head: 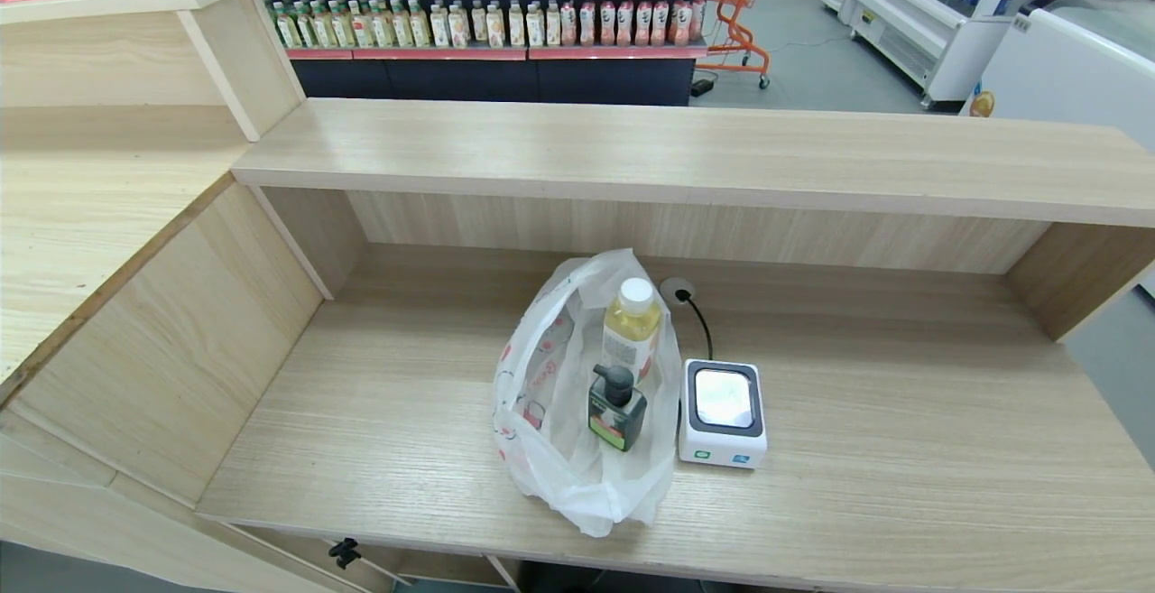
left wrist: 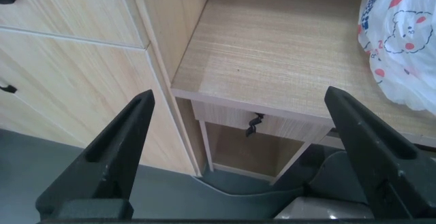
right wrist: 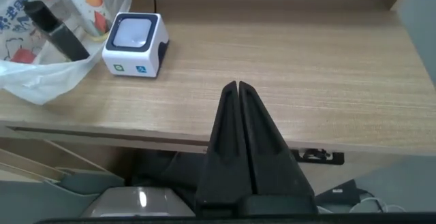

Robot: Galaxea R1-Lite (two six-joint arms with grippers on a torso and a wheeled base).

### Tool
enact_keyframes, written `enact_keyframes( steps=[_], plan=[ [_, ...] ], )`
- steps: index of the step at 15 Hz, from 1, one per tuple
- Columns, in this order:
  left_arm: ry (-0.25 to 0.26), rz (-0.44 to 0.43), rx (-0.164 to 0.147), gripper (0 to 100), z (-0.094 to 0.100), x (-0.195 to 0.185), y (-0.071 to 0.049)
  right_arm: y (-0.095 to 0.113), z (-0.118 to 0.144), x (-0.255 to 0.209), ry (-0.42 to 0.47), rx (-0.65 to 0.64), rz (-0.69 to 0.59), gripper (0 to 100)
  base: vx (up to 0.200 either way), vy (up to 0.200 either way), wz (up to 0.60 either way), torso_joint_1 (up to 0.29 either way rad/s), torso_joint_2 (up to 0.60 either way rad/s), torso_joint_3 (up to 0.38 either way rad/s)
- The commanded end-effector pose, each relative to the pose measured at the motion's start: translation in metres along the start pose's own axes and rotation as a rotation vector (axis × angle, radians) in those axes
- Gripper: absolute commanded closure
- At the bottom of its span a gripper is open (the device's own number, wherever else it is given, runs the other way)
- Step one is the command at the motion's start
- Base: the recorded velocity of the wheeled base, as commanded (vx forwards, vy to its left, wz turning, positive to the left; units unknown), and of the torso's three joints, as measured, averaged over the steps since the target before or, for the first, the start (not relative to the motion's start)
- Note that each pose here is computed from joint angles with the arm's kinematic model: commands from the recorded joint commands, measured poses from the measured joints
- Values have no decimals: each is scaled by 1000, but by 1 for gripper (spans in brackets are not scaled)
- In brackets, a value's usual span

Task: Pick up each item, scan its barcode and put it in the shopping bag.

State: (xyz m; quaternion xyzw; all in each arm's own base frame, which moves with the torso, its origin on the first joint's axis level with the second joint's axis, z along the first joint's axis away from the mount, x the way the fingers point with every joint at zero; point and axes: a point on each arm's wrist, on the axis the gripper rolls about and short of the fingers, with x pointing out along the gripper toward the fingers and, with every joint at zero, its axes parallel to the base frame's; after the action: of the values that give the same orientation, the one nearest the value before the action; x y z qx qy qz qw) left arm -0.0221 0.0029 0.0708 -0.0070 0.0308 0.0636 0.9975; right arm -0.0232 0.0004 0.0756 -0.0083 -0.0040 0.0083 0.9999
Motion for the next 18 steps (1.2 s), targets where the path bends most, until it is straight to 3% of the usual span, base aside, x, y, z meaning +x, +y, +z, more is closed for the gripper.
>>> enact_keyframes(
  steps=[1,8,18],
  plan=[
    [0,1,1,0,0,0,0,0,0,0,5,0,0,100,0,-200,0,7,2,7],
    [-12,0,9,0,0,-1,0,0,0,0,5,0,0,100,0,-200,0,6,4,3],
    [-14,0,10,0,0,-1,0,0,0,0,5,0,2,100,40,0,0,0,0,0]
  ],
)
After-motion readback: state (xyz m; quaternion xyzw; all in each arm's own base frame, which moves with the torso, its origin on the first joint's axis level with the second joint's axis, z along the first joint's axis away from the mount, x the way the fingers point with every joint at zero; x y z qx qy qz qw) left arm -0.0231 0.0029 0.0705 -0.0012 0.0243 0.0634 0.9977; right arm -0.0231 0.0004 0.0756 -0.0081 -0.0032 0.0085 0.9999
